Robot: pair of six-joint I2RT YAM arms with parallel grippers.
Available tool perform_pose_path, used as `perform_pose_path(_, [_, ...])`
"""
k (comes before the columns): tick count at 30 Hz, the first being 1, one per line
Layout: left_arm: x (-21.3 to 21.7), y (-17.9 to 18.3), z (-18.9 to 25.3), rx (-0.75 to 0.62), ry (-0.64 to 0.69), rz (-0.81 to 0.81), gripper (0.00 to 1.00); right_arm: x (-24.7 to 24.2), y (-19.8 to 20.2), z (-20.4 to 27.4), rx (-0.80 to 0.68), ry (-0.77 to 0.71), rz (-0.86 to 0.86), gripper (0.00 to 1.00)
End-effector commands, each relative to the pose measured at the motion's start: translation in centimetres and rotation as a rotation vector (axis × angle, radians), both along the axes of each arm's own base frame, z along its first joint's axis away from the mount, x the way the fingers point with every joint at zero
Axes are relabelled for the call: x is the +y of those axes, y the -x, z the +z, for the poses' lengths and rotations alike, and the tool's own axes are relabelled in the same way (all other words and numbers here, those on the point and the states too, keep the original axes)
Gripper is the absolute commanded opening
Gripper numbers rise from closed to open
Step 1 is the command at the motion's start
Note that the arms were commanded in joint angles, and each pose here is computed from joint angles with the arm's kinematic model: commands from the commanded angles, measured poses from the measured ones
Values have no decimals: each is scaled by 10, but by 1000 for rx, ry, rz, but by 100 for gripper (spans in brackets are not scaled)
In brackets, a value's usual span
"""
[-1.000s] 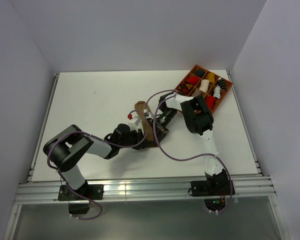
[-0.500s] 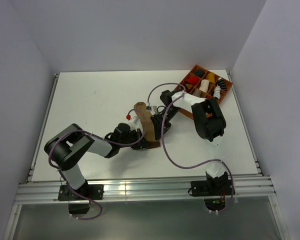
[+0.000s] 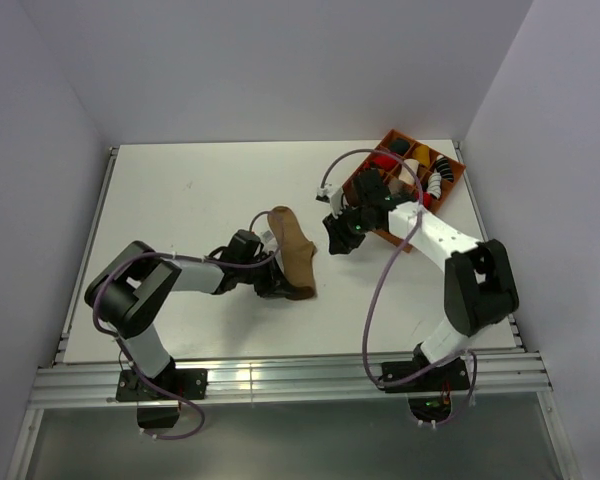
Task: Roll the socks
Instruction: Roll the sock at the center of the board.
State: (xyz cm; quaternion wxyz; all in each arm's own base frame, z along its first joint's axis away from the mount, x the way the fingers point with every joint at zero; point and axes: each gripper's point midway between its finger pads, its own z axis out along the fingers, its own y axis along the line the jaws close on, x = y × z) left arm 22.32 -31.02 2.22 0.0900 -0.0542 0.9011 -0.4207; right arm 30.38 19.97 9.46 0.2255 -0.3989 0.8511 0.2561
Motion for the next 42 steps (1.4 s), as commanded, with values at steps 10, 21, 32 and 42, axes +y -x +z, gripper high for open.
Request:
perform_pose_path(10, [8, 28, -22, 321, -82, 26, 0, 37, 65, 5, -590, 62, 399, 47])
perform_pose_path(21, [6, 28, -21, 328, -77, 13, 0, 68, 119, -24, -666, 85, 672, 49])
perform_pose_path(32, [5, 28, -18, 307, -70, -17, 0, 80, 118, -38, -658, 130, 715, 47])
perform_pose_path(42, [11, 34, -22, 331, -82, -29, 0, 84, 117, -44, -632, 144, 721, 45])
